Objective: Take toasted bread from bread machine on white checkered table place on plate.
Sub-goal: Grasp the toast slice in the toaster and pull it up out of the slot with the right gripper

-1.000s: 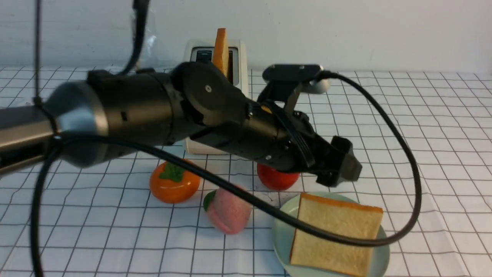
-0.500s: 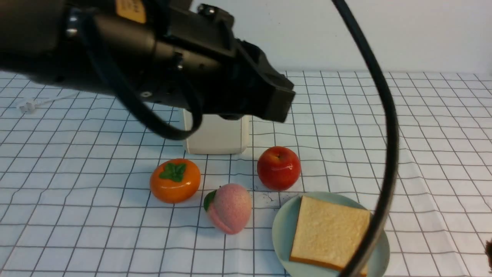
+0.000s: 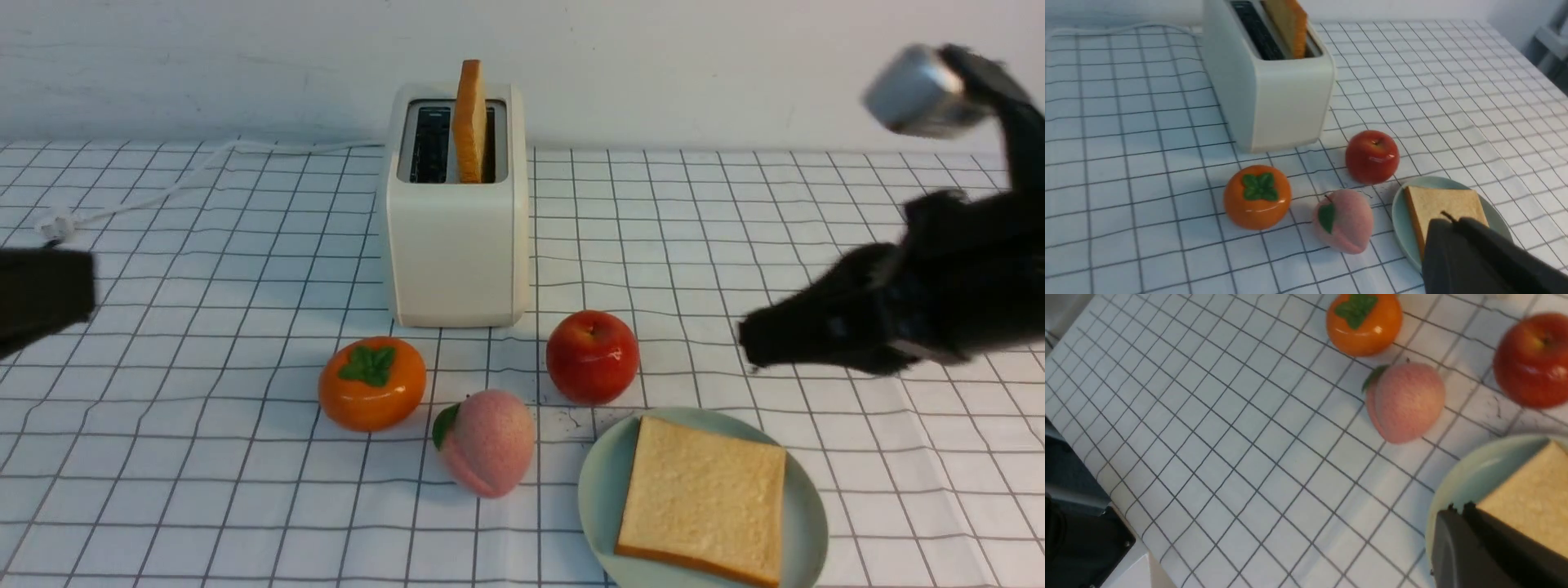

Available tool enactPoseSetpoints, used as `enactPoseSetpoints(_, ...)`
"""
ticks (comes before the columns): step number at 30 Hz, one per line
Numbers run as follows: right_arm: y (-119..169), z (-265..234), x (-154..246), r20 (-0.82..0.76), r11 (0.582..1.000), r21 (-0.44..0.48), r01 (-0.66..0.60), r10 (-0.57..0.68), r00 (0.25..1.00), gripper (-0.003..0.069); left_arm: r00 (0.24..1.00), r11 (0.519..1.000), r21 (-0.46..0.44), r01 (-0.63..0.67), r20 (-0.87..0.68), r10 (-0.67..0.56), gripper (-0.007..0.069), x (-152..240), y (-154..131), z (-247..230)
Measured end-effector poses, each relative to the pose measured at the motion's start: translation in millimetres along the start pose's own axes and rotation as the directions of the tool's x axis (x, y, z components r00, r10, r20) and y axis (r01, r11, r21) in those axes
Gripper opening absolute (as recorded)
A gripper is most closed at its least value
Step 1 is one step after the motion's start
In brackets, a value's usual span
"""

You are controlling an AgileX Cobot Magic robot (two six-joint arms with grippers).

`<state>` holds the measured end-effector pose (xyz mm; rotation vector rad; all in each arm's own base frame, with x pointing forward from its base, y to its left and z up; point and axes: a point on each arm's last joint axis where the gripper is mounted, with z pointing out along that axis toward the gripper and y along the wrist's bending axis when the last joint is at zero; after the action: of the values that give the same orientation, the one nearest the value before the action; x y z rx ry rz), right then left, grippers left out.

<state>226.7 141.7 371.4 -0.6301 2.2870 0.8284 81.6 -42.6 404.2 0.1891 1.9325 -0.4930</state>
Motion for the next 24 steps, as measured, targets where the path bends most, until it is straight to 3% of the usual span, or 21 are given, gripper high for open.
enactPoseSetpoints(8,9,84,-73,0.049,0.997,0.06,0.053,-0.056,0.997,0.007,0.999,0.999,-0.037,0.04,0.013,-0.039,-0.0013,24,19,-28)
enactPoseSetpoints(13,-12,141,-117,0.128,0.988,0.153,0.012,-0.032,0.991,0.0273,0.999,0.999,-0.039,0.028,0.017,-0.028,-0.0013,26,21,-33)
enactPoseSetpoints(19,-30,183,-147,0.249,0.981,0.194,-0.012,-0.037,0.968,0.051,1.0,0.999,-0.039,0.02,0.017,-0.019,-0.0013,26,21,-33)
enactPoseSetpoints(24,-48,210,-155,0.324,0.968,0.247,-0.036,-0.047,0.945,0.0554,1.0,0.999,-0.039,-0.002,0.016,0.002,-0.0013,26,21,-33)
